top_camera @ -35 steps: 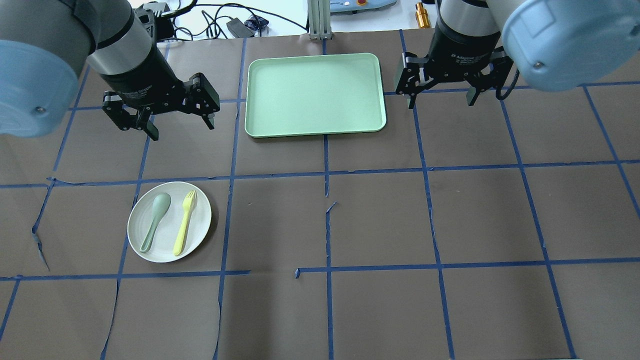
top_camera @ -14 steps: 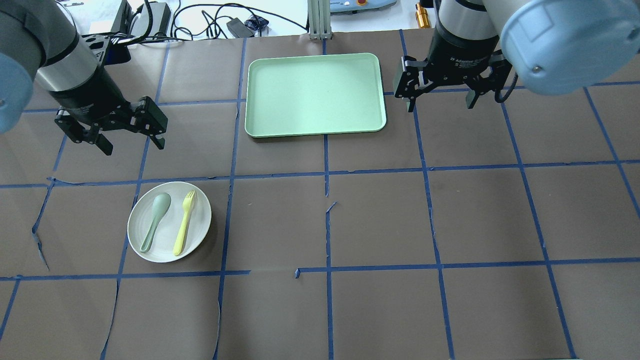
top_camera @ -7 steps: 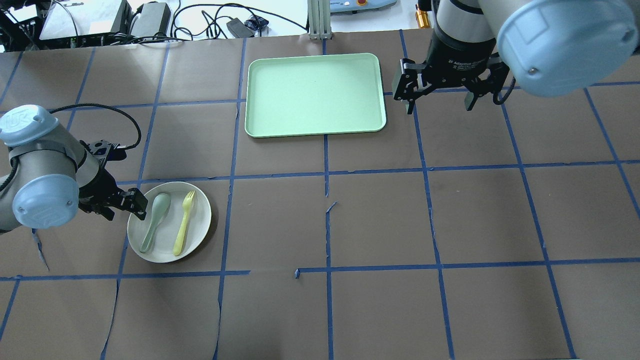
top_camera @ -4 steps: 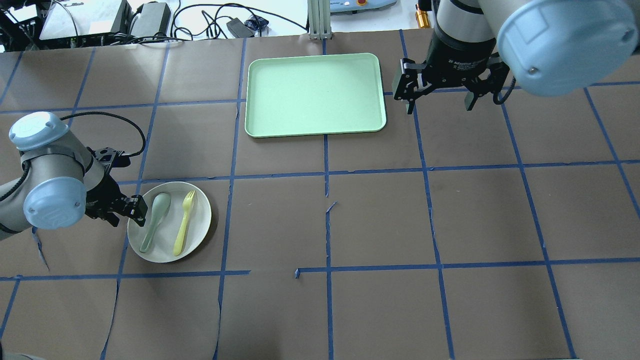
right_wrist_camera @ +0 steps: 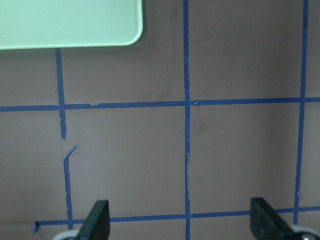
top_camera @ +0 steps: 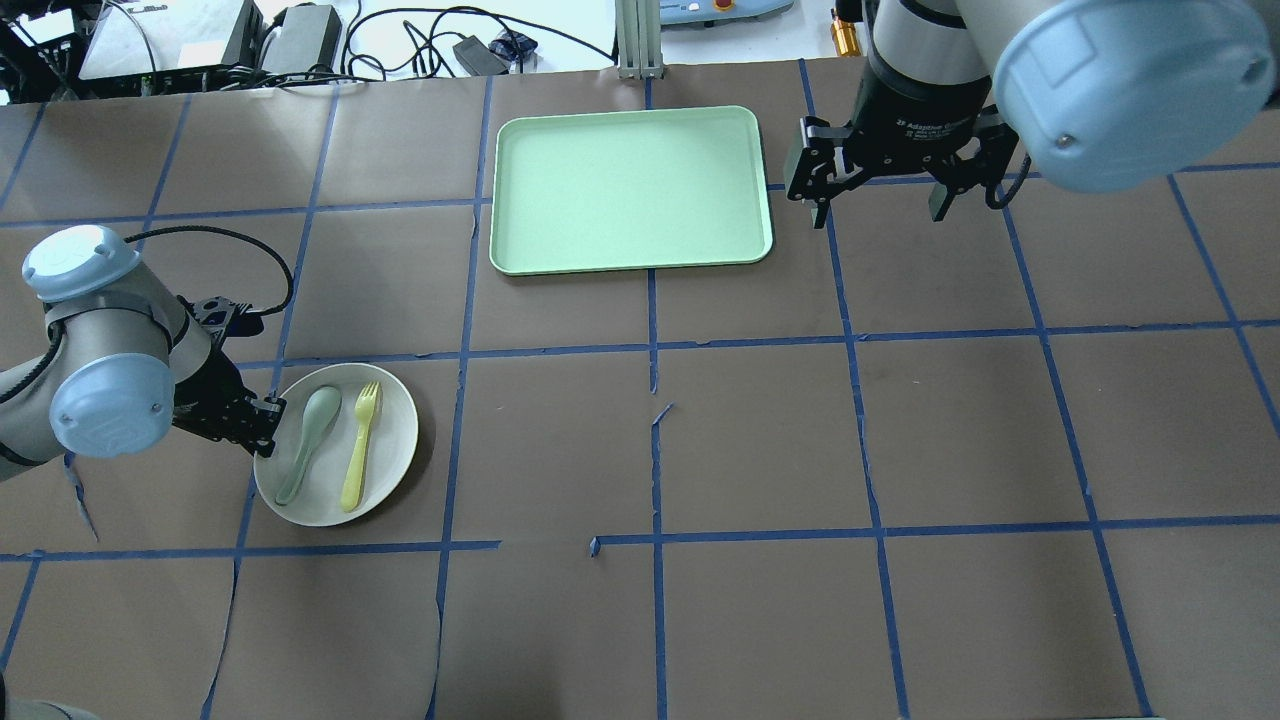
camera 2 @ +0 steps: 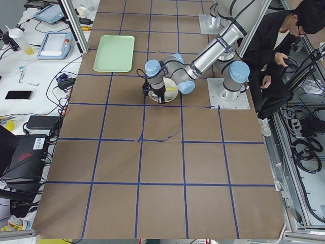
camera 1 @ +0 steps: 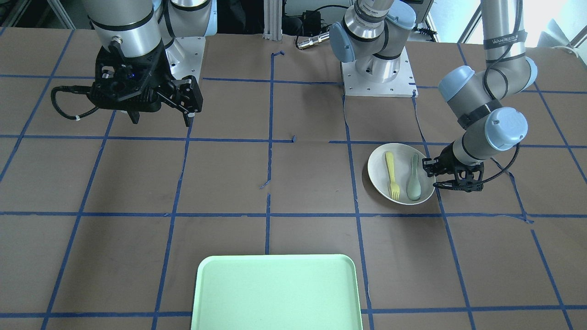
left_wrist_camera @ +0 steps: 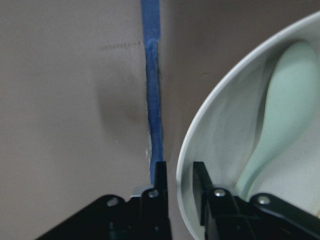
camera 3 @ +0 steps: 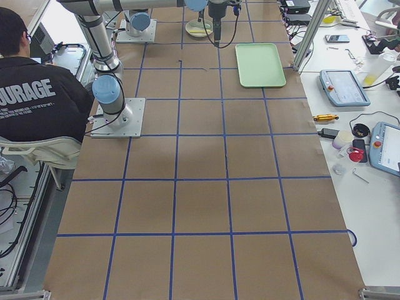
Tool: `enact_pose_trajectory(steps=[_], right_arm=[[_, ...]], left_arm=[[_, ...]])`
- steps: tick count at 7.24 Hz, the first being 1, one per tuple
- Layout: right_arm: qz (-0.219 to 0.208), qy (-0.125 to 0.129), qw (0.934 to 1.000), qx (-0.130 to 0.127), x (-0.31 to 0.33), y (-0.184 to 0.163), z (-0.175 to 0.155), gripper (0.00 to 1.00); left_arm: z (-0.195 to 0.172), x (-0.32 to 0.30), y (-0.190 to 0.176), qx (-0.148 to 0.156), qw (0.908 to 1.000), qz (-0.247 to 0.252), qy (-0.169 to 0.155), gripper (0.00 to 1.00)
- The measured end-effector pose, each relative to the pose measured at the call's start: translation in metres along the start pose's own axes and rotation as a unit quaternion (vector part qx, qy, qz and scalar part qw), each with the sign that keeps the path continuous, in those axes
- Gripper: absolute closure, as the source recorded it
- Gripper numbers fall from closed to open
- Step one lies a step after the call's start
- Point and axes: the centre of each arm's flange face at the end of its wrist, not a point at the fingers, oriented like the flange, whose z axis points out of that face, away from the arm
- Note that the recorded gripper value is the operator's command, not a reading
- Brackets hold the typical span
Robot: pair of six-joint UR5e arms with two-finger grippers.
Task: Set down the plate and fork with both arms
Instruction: 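Grip the white plate rim with the left gripper, then carry the plate with the left gripper onto the mint-green tray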
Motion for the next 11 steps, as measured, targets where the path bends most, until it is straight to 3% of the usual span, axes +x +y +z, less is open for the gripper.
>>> enact_pose_trajectory(steps=[2,6,8,11], right_arm=[[0.000,0.000,1.0000,0.000,0.000,0.000,0.000,0.00],[0.000,0.000,1.0000,0.000,0.000,0.000,0.000,0.00],[0.000,0.000,1.0000,0.000,0.000,0.000,0.000,0.00],[0.001,0.000,1.0000,0.000,0.001,0.000,0.000,0.00]], left_arm=[[-0.006,0.002,-0.003,0.008,0.9999,0.007,0.012,1.00],[-0.070,-0.001,-0.042,0.023,0.9943,-0.008,0.103,1.00],[-0.100,0.013,-0.064,0.046,0.9897,-0.003,0.135,1.00],[-0.128,0.080,-0.124,0.058,0.9871,0.026,0.147,1.00]])
